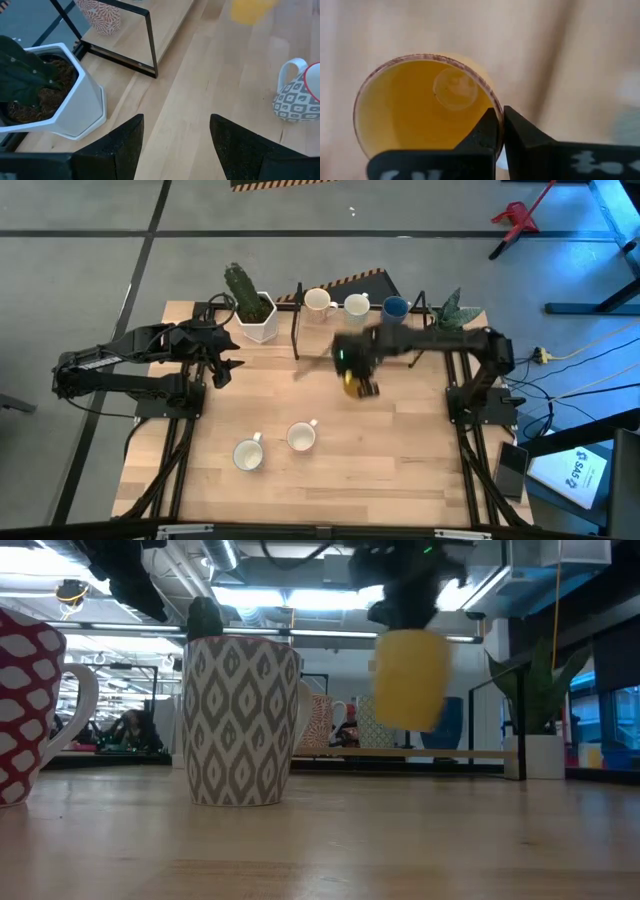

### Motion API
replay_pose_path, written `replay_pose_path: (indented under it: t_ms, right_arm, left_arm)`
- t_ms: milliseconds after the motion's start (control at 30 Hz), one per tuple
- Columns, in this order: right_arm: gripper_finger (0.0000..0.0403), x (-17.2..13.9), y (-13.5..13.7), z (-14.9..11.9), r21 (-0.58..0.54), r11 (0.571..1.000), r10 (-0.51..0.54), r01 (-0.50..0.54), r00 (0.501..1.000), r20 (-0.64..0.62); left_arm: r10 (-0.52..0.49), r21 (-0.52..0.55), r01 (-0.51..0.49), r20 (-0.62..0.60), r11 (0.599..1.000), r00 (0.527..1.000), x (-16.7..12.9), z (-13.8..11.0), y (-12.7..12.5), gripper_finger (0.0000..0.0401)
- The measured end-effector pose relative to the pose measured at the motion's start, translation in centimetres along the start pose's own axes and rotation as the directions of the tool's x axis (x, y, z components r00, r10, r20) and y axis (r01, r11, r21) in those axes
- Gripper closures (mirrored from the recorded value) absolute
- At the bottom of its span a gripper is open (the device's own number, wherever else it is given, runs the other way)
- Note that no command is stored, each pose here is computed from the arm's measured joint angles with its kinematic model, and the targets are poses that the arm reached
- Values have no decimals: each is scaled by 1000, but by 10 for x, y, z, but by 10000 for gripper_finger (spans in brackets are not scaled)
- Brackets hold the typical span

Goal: Place coffee mugs
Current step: Put the yellow mug on the shelf

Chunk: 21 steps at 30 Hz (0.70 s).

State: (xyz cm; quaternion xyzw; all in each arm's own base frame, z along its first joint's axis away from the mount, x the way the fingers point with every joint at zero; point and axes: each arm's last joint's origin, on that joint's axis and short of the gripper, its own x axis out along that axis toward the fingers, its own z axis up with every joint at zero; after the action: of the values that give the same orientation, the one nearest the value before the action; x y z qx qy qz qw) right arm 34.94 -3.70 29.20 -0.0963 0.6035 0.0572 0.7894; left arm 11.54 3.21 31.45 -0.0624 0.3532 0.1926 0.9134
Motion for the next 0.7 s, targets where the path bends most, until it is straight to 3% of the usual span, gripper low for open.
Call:
replay_pose_path:
  t_ms: [167,300,700]
  right_arm:
    - [402,-17,-59,-4,65,995,-78,74,995,67]
    - [402,-18,-92,2,76,990,-128,120,986,105]
    - [403,3,-145,27,46,984,-176,171,974,143]
  left_arm:
    - [1,-3,-1,0,1000,1000,0,0,0,179]
    - [1,-5,-1,0,1000,1000,0,0,0,179]
    - [5,-7,-5,-4,1000,1000,0,0,0,179]
